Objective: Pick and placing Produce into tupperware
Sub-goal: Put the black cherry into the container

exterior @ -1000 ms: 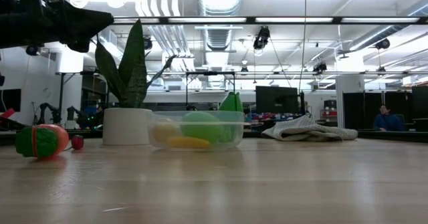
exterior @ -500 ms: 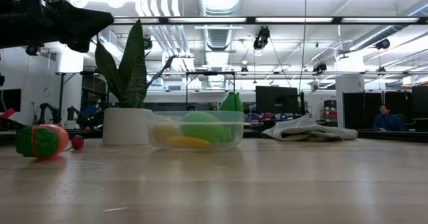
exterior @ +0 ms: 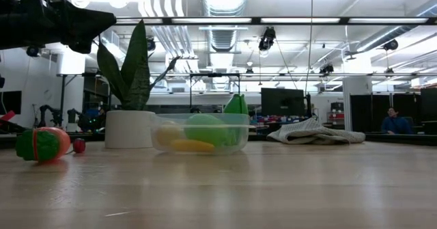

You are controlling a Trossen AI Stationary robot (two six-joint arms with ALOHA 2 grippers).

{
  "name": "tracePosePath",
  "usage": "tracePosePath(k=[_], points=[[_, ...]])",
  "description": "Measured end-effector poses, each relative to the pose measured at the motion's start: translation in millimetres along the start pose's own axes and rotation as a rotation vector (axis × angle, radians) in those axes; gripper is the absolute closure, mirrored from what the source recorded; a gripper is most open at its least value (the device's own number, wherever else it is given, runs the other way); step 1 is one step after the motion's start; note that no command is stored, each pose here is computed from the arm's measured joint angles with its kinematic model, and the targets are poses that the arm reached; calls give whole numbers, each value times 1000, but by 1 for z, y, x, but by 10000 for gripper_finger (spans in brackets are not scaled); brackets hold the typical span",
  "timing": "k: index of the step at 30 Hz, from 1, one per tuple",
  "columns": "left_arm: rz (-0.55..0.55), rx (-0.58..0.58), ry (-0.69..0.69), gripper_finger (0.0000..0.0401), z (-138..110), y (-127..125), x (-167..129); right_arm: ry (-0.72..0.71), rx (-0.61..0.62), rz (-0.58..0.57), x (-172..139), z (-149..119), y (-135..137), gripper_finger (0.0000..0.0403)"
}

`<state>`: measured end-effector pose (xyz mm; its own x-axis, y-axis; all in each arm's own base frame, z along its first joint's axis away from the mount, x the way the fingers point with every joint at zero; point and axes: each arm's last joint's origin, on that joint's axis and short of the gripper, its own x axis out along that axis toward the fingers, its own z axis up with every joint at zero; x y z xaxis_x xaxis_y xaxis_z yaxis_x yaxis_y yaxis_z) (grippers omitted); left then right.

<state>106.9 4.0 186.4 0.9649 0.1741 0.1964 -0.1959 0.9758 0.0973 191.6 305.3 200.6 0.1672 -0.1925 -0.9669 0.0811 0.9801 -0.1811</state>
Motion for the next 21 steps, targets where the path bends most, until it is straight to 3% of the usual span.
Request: tracePosePath(k=[6,21], points=[[0,0,0,353,0,0,0,19,-89,-14,10,-4,-2,131],[0,0,0,353,0,0,0,27,-69,44,48,-16,-2,138]])
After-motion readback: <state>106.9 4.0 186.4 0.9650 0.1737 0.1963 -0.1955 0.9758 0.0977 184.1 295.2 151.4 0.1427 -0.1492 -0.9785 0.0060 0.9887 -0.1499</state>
